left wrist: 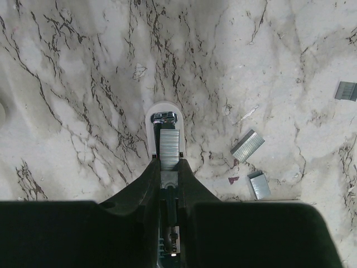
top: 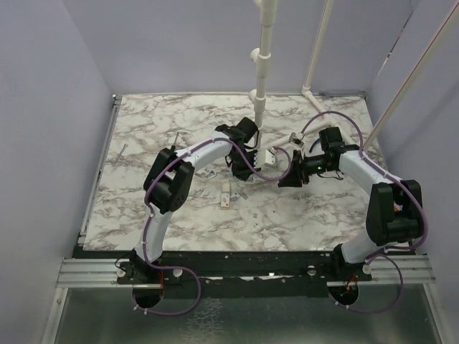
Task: Load the staples into the stapler
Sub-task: Install the staple into the stapler.
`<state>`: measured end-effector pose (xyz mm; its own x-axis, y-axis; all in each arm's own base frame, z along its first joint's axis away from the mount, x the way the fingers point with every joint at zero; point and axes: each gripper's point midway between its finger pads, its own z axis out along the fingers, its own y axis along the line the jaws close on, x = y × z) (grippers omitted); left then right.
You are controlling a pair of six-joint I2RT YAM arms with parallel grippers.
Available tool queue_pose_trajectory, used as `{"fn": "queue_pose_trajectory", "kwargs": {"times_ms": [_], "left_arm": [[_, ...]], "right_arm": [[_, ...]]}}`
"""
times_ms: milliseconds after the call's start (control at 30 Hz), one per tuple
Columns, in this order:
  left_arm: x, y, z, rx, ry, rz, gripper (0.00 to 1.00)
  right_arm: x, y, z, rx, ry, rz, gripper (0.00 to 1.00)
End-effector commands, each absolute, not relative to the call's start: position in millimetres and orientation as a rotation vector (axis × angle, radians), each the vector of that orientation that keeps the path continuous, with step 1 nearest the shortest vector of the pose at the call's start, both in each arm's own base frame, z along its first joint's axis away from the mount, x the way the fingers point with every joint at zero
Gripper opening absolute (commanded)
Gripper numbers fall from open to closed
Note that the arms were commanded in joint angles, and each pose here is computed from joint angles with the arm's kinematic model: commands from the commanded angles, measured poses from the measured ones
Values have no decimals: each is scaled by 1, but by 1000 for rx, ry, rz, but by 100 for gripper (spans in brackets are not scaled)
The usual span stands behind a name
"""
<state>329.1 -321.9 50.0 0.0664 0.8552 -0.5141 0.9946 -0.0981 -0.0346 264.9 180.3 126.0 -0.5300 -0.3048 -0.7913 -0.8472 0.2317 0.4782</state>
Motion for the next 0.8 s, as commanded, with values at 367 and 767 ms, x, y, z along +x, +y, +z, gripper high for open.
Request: {"fn": "queue_pose_trajectory", "kwargs": {"times_ms": [367, 767], "left_arm": [[334, -324, 67, 1980, 1826, -627, 0], [335, -331, 78, 1910, 1849, -660, 0]], "right_arm": [[268, 181, 129, -1059, 1944, 1296, 32], [268, 181, 129, -1059, 1945, 1302, 32]]}}
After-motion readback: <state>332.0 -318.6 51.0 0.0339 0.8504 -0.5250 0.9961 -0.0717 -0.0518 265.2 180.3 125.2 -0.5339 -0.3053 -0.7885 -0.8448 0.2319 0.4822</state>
